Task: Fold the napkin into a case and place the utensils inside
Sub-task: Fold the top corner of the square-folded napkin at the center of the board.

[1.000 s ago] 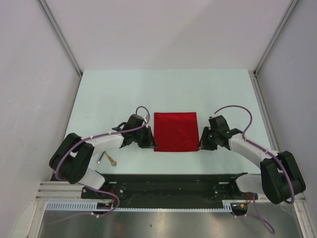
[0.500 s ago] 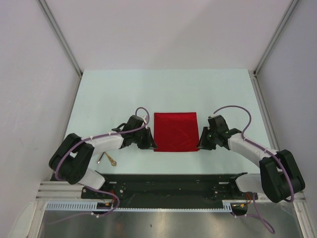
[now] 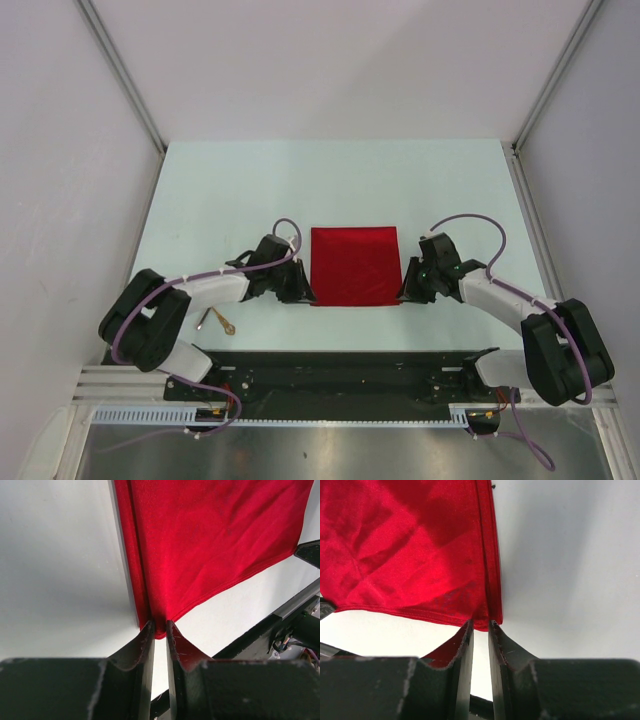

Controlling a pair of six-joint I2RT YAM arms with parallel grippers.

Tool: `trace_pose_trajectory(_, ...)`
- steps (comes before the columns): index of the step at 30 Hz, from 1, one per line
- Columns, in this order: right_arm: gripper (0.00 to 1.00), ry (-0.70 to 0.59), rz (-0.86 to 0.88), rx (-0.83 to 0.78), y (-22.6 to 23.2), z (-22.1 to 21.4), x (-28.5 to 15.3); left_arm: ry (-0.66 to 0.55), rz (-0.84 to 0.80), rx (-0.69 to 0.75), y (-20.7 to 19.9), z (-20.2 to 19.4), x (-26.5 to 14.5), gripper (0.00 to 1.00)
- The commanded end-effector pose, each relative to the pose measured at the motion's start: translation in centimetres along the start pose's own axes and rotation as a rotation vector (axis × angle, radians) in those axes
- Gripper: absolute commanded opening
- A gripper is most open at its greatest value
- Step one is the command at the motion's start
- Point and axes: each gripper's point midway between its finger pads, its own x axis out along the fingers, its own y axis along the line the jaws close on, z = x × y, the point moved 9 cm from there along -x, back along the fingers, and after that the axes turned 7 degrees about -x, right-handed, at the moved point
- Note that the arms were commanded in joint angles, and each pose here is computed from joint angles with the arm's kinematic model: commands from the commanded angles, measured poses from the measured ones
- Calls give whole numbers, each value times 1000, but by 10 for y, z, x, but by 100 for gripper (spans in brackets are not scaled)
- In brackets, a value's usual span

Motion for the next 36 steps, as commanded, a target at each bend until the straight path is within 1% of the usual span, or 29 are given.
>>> trace_pose_trajectory(1, 23, -12, -3, -7, 0, 1, 3, -13, -40, 17, -3, 2, -4, 20)
trace_pose_trajectory(19, 29, -7, -8, -18, -3, 1, 5, -15, -35, 17, -1, 0, -5, 19)
trace_pose_trajectory(24, 28, -8, -1, -16, -2, 2, 6, -14, -34, 16, -1, -1, -5, 19)
trace_pose_trajectory(26, 27, -14, 10, -19, 0, 4, 4, -15, -35, 15, -1, -1, -5, 19)
trace_pose_trajectory(31, 19, -31, 19, -22, 4, 8, -2, -24, -31, 21, -1, 0, -6, 20)
trace_pose_trajectory(36, 2, -42, 33, -26, 8, 13, -4, -35, -31, 26, -1, 0, -8, 22)
